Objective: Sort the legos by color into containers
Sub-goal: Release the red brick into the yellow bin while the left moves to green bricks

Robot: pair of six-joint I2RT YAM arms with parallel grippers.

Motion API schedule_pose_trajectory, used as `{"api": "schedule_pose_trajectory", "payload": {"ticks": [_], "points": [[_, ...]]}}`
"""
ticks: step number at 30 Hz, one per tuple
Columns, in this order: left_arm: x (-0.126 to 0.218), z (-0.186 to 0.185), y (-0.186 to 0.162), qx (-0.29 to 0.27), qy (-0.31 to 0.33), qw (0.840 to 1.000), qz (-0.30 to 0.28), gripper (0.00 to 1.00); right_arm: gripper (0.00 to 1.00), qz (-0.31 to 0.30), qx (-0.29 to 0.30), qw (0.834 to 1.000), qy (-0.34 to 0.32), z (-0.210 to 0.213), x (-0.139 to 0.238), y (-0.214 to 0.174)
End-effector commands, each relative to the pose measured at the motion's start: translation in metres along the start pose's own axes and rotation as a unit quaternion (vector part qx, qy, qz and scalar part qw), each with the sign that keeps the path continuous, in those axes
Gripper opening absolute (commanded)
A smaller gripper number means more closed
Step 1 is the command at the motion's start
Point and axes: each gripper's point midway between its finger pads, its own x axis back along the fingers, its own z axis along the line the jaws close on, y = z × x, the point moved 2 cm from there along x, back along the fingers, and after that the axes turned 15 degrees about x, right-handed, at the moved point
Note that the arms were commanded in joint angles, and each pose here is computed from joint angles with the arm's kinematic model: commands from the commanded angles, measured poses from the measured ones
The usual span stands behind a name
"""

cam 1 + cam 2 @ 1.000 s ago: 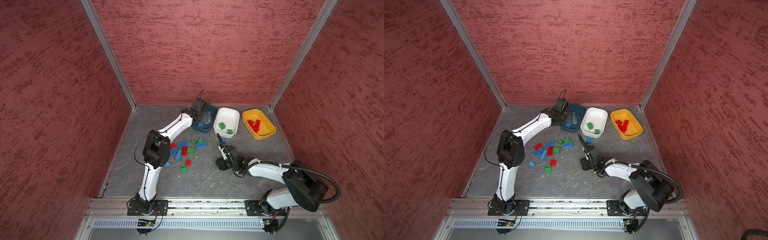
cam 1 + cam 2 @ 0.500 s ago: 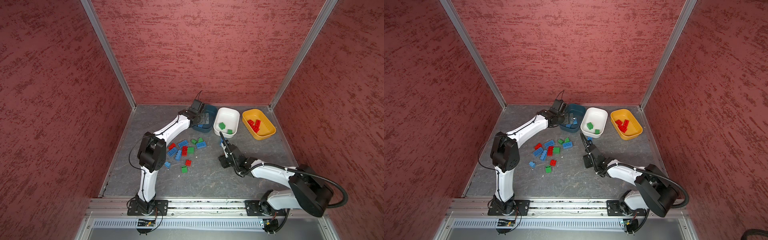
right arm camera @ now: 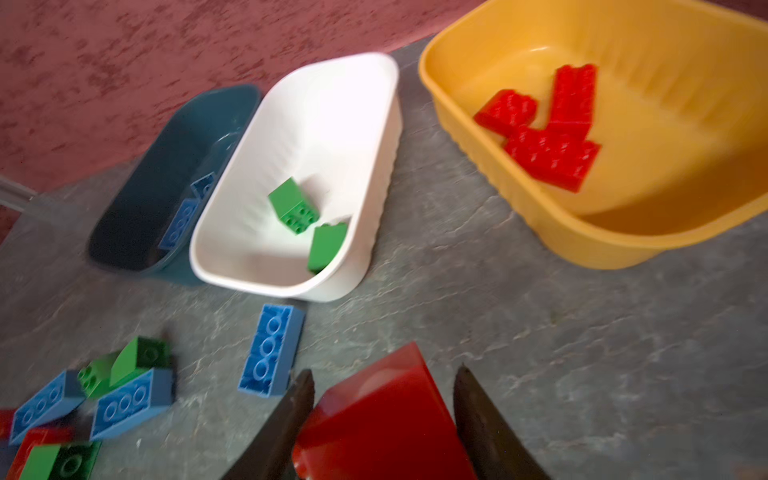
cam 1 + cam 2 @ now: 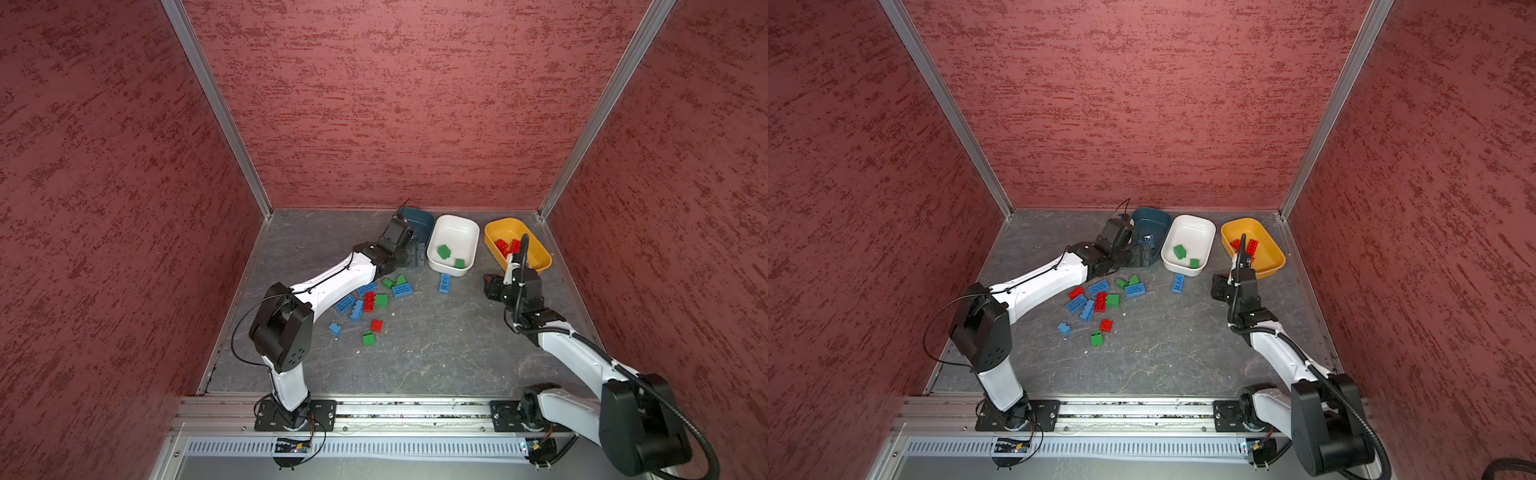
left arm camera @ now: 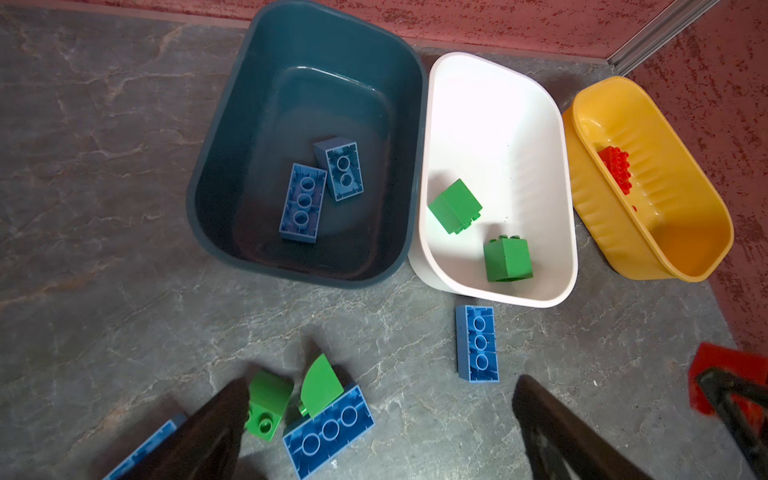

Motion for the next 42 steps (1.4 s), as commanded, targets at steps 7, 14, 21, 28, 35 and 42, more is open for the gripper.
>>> {"api": "schedule_pose_trajectory", "payload": {"ticks": [7, 14, 21, 28, 35, 42], "points": [[0.027, 0.019, 0.005, 0.023, -0.003, 0.998, -0.061, 0.99, 0.34, 0.015, 0.016, 0.999, -0.032, -0.059, -0.036, 0.053], [0.037, 0.035, -0.001, 0.029, 0.016, 0.997, -0.070, 1.00, 0.38, 0.088, 0.051, 0.987, -0.121, -0.098, -0.085, 0.061], [0.035, 0.050, -0.015, 0.042, 0.039, 0.997, -0.050, 0.99, 0.40, 0.138, 0.081, 0.962, -0.223, -0.134, -0.099, 0.068], [0.031, 0.063, -0.022, 0.052, 0.059, 0.996, -0.035, 0.99, 0.42, 0.168, 0.123, 0.936, -0.285, -0.155, -0.094, 0.060], [0.019, 0.080, -0.032, 0.057, 0.103, 0.993, 0.007, 0.99, 0.64, 0.168, 0.118, 0.948, -0.245, -0.142, -0.090, 0.064], [0.003, 0.088, -0.047, 0.032, 0.131, 0.989, 0.062, 0.99, 0.81, 0.145, 0.106, 0.958, -0.226, -0.129, -0.075, 0.079]]}}
